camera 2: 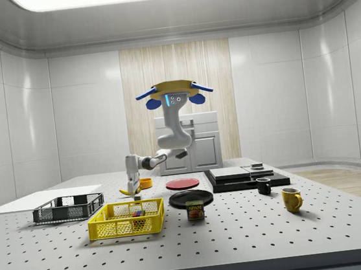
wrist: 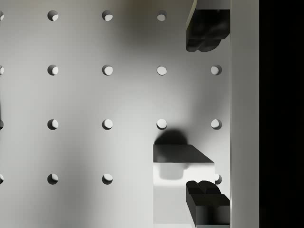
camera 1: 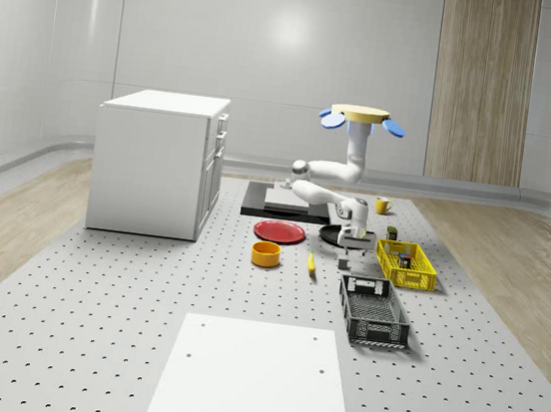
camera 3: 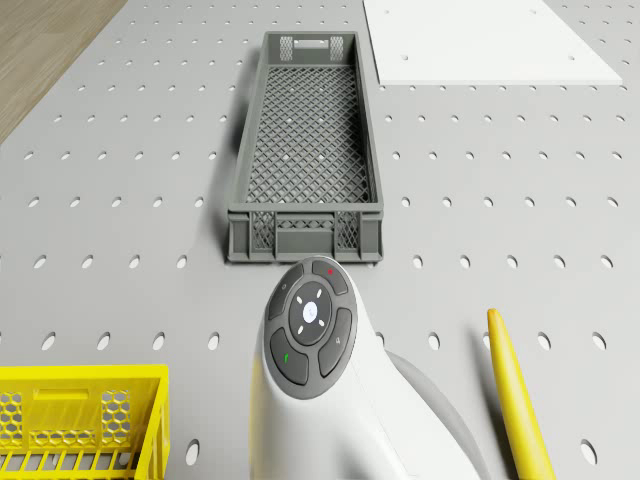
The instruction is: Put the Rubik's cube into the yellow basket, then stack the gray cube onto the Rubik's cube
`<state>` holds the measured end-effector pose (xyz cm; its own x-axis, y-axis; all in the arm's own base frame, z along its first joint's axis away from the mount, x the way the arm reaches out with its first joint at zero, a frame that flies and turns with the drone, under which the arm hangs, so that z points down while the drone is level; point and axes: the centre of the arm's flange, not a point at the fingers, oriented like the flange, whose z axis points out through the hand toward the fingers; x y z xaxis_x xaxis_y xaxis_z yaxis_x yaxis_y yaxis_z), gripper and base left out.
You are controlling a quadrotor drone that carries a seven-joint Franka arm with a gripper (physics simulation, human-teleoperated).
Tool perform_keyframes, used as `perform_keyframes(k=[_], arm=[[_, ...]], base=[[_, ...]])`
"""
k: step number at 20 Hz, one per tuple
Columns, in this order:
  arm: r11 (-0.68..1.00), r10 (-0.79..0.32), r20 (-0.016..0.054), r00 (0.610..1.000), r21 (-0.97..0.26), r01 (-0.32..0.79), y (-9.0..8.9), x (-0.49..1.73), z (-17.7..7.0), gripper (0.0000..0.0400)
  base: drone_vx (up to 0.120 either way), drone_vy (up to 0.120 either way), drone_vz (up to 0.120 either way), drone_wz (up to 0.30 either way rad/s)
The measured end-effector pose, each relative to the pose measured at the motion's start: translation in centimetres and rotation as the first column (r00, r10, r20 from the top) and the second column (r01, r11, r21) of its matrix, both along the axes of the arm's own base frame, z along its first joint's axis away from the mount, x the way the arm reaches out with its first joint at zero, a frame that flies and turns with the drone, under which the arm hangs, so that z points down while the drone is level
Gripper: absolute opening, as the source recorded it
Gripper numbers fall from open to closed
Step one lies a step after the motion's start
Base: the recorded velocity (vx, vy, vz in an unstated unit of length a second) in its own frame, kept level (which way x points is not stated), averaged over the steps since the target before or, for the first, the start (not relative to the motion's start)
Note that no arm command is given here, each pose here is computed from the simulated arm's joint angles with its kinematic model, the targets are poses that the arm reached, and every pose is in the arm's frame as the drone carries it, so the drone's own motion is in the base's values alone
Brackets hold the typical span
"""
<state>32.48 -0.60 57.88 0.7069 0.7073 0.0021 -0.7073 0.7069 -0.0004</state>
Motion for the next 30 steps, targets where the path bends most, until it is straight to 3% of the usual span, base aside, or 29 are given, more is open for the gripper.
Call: perform_keyframes(k=[9, 14, 30], arm=[[1.0, 0.0, 0.0, 1.0, 0.0, 0.0, 0.0, 0.0, 0.0, 0.04], [1.0, 0.0, 0.0, 1.0, 0.0, 0.0, 0.0, 0.0, 0.2, 0.04], [1.0, 0.0, 0.0002, 1.0, 0.0, 0.0, 0.0, -0.01, 4.8, 0.0388]], base=[[0.0, -0.12, 0.0, 0.0], [0.0, 0.0, 0.0, 0.0], [0.0, 0.0, 0.0, 0.0]])
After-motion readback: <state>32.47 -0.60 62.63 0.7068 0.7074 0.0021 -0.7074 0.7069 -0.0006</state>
